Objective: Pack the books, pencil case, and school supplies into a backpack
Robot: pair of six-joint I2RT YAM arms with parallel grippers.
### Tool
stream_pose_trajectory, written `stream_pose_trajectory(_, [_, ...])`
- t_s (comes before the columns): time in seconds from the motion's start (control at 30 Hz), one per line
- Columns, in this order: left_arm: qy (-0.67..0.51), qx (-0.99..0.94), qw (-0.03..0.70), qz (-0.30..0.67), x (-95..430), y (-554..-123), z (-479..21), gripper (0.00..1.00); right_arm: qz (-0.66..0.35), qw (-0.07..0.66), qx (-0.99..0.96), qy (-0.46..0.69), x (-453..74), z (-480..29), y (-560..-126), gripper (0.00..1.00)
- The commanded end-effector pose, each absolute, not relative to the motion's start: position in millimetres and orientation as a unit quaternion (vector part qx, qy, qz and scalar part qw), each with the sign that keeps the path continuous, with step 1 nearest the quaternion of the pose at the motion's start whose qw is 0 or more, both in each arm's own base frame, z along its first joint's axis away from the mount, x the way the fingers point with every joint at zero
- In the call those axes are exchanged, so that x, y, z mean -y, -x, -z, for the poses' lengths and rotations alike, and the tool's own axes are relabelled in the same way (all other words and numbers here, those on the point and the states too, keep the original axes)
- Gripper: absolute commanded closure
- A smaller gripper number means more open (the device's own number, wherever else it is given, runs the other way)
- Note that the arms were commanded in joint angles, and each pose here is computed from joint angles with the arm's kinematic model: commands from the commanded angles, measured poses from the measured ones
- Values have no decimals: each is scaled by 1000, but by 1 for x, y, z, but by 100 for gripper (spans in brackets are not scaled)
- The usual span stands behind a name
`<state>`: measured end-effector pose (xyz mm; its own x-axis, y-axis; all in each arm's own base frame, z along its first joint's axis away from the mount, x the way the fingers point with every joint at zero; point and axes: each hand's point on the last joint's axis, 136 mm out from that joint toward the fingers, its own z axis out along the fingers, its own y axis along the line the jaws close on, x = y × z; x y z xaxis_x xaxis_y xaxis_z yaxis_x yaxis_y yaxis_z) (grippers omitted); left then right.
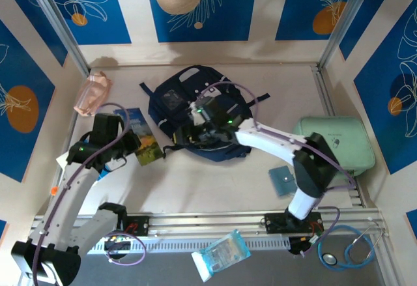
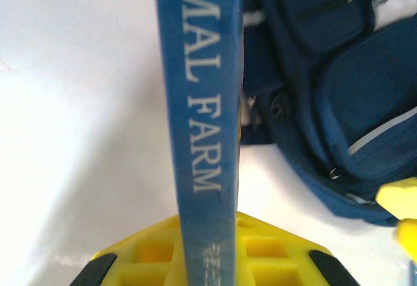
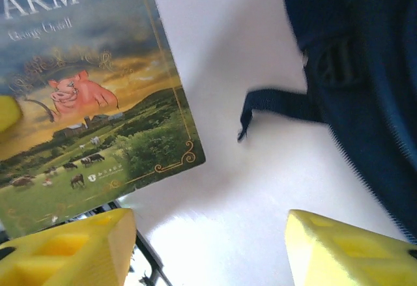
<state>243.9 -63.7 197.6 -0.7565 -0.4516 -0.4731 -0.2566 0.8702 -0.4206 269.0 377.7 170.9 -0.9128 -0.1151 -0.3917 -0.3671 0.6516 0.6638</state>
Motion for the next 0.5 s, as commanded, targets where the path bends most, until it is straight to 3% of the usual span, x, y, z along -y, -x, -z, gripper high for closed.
stream_pose_trajectory(0.0, [178, -898, 349, 199, 72, -268, -234, 100, -462, 174, -865, 88, -363, -196, -279, 31])
stream_pose_trajectory(0.23, [217, -792, 395, 412, 126, -330, -262, 100, -543, 179, -820, -29, -321, -225, -303, 22])
stream_pose_trajectory(0.47, [233, -701, 403, 540, 161, -363, -290, 100, -587, 152, -788, -105, -308, -221, -316, 18])
